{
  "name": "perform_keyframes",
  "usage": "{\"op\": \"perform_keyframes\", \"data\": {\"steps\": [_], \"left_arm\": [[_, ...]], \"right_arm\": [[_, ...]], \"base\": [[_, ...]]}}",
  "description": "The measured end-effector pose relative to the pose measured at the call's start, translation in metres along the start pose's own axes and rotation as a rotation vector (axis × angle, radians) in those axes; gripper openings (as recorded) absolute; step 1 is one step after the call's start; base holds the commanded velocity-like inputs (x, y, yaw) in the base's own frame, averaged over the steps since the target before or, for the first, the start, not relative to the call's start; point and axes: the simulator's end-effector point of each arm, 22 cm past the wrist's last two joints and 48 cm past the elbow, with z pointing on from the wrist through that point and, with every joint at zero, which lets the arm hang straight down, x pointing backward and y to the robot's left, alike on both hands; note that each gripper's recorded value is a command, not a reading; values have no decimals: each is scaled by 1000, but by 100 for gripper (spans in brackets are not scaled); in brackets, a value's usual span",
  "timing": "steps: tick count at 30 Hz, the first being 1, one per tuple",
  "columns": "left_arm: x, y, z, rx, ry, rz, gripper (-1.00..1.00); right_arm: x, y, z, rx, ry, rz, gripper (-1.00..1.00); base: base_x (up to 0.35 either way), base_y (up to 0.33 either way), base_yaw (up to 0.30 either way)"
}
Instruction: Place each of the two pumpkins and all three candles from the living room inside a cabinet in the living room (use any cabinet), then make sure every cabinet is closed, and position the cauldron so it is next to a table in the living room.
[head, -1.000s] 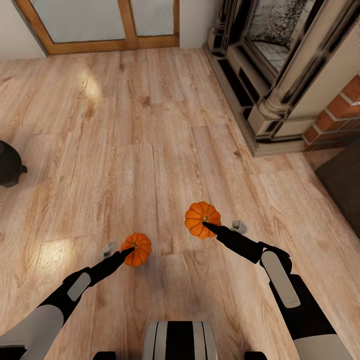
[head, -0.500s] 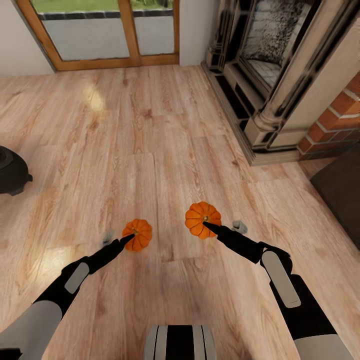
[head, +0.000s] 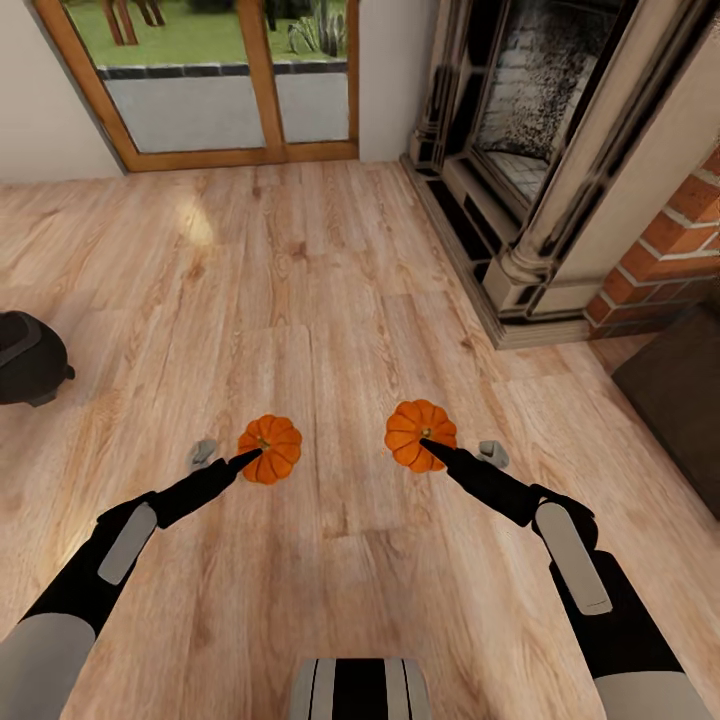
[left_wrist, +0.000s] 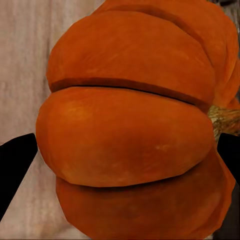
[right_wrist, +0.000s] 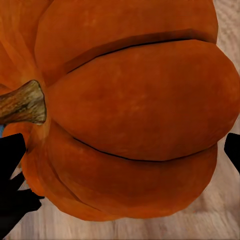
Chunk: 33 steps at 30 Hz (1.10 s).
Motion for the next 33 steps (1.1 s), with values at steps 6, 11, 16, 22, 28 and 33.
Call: {"op": "perform_keyframes", "data": {"steps": [6,11,16,22,28,33], "left_arm": [[-7,-26,-10,36,3,24,-100],[-15,-40,-14,55,-6,38,-100],[-23,-54,-18,71,-19,53,-100],[-32,-67,-24,86,-34,70,-100],[-41,-80,-29,100,-49,84,-100],[-48,-91,-34,111,-61,97,-100]], "right_arm": [[-10,11,-6,-12,-22,-11,-100],[-16,22,-11,-23,-34,-22,-100],[-22,32,-16,-35,-46,-34,-100],[-28,45,-21,-49,-60,-47,-100],[-34,58,-28,-64,-74,-61,-100],[-39,69,-33,-76,-86,-73,-100]], "base": [[0,0,0],[0,0,0],[0,0,0],[0,0,0],[0,0,0],[0,0,0]]}}
